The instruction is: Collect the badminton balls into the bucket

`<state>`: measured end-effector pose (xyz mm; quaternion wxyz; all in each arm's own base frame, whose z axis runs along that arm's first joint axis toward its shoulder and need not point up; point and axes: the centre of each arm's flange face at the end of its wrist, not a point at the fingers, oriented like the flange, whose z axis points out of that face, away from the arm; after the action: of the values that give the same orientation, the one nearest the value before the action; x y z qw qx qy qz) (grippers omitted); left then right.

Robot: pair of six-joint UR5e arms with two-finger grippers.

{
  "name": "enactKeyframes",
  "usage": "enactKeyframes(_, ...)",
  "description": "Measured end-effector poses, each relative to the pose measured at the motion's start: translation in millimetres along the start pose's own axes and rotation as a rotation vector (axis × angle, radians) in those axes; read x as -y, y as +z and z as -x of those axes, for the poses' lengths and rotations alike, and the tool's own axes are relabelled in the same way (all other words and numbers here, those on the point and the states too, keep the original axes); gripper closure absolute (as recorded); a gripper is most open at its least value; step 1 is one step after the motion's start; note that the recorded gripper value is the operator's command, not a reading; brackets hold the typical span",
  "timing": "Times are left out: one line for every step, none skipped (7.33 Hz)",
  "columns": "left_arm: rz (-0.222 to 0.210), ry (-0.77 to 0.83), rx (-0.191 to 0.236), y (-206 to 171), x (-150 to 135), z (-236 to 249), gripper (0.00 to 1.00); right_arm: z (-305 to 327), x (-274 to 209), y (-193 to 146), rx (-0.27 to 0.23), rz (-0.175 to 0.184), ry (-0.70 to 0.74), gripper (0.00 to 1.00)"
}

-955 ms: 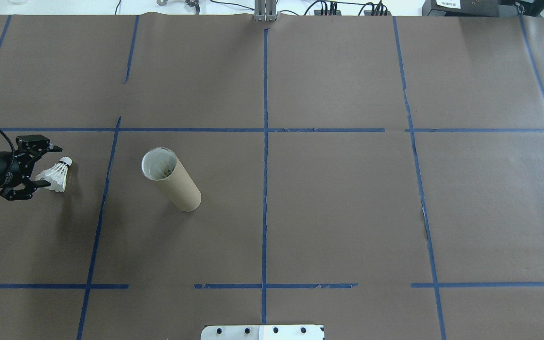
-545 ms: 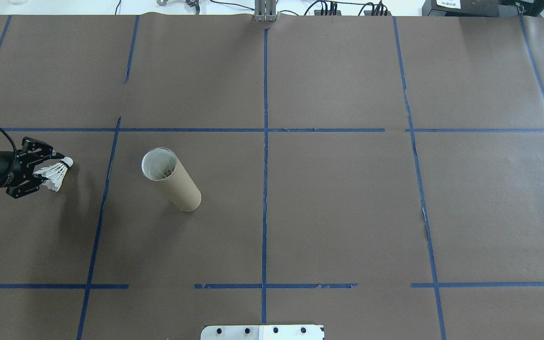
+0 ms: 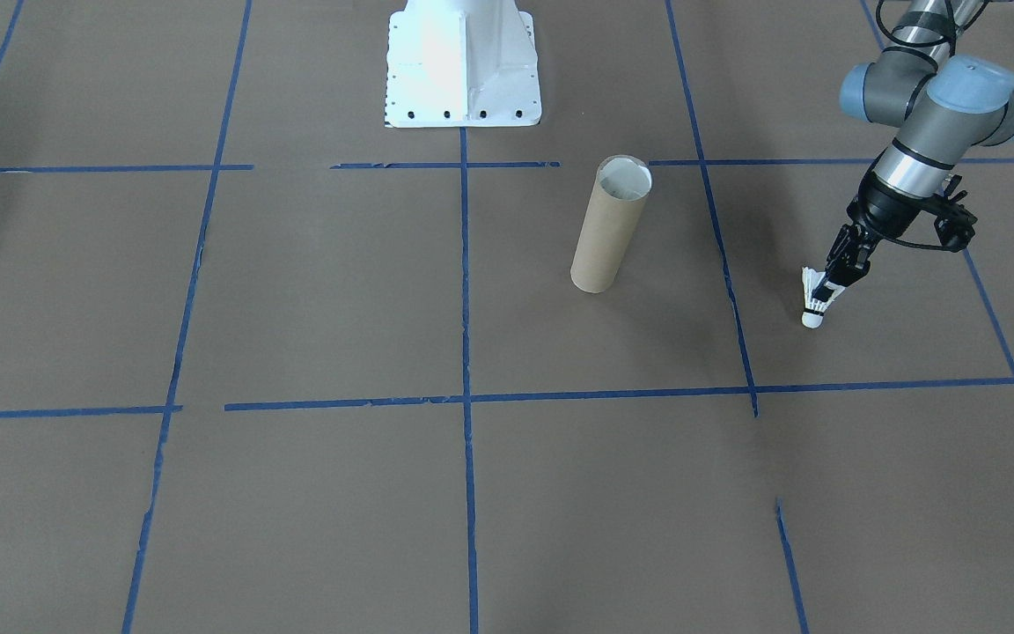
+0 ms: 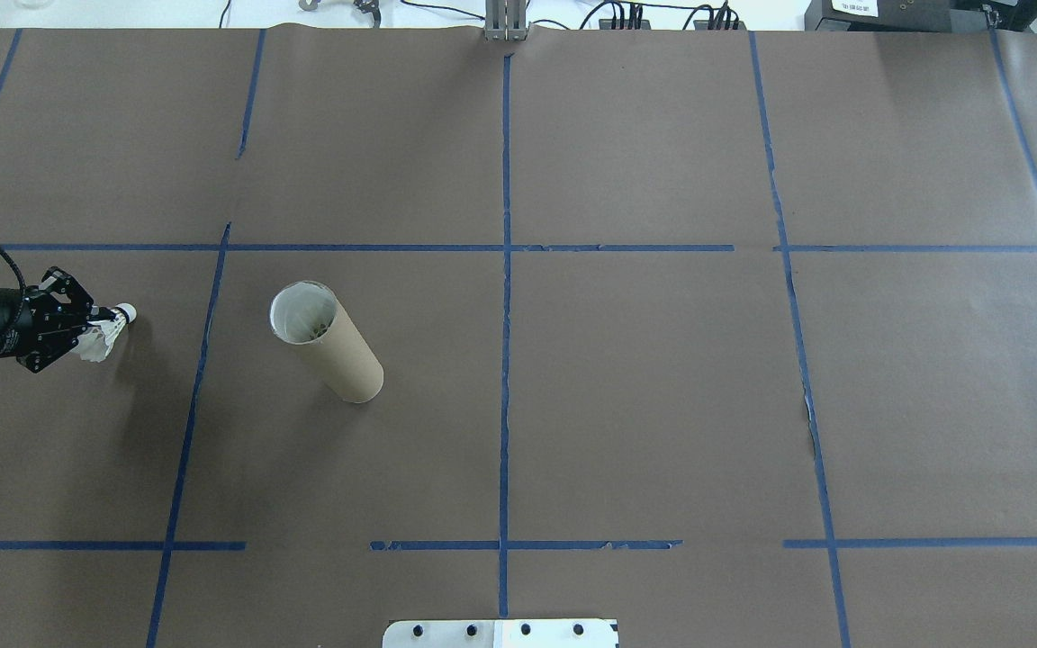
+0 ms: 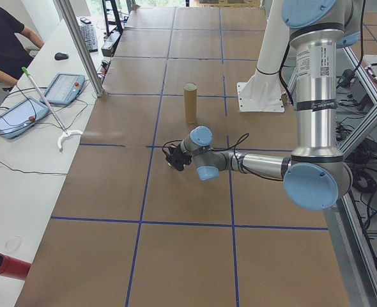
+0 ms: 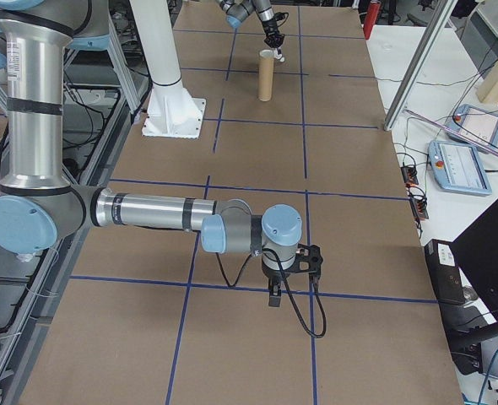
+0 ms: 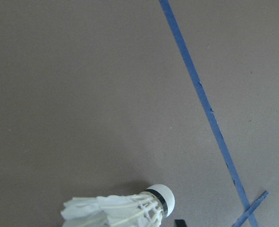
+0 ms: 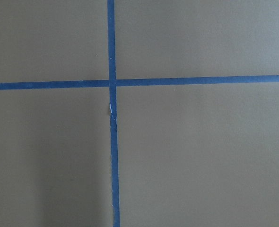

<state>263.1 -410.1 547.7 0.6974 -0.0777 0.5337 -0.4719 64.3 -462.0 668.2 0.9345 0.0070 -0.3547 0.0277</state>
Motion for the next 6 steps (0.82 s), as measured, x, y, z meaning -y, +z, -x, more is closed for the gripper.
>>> enactKeyframes(0.062, 0.029, 0.015, -16.5, -4.2, -6.6, 1.00, 0.0, 0.0, 0.0, 0.000, 0.000, 0.000, 0.00)
enactKeyframes(0.108, 0.079, 0.023, -39.4, 6.6, -20.0, 1.00, 0.0, 0.0, 0.0, 0.000, 0.000, 0.000, 0.00)
enactKeyframes(0.138, 0.139, 0.036, -57.7, 14.1, -41.3, 1.00, 0.0, 0.0, 0.0, 0.000, 0.000, 0.000, 0.00)
enactKeyframes(0.146, 0.193, 0.060, -66.9, 7.9, -75.7, 1.00, 0.1, 0.0, -0.1, 0.000, 0.000, 0.000, 0.00)
enactKeyframes(0.128, 0.249, 0.080, -79.0, -0.4, -116.7, 1.00, 0.3, 0.1, -0.3, 0.000, -0.001, -0.001, 0.00)
enactKeyframes(0.088, 0.317, 0.081, -102.4, -1.6, -159.7, 1.00, 0.4, 0.1, -0.5, 0.000, -0.001, -0.001, 0.00)
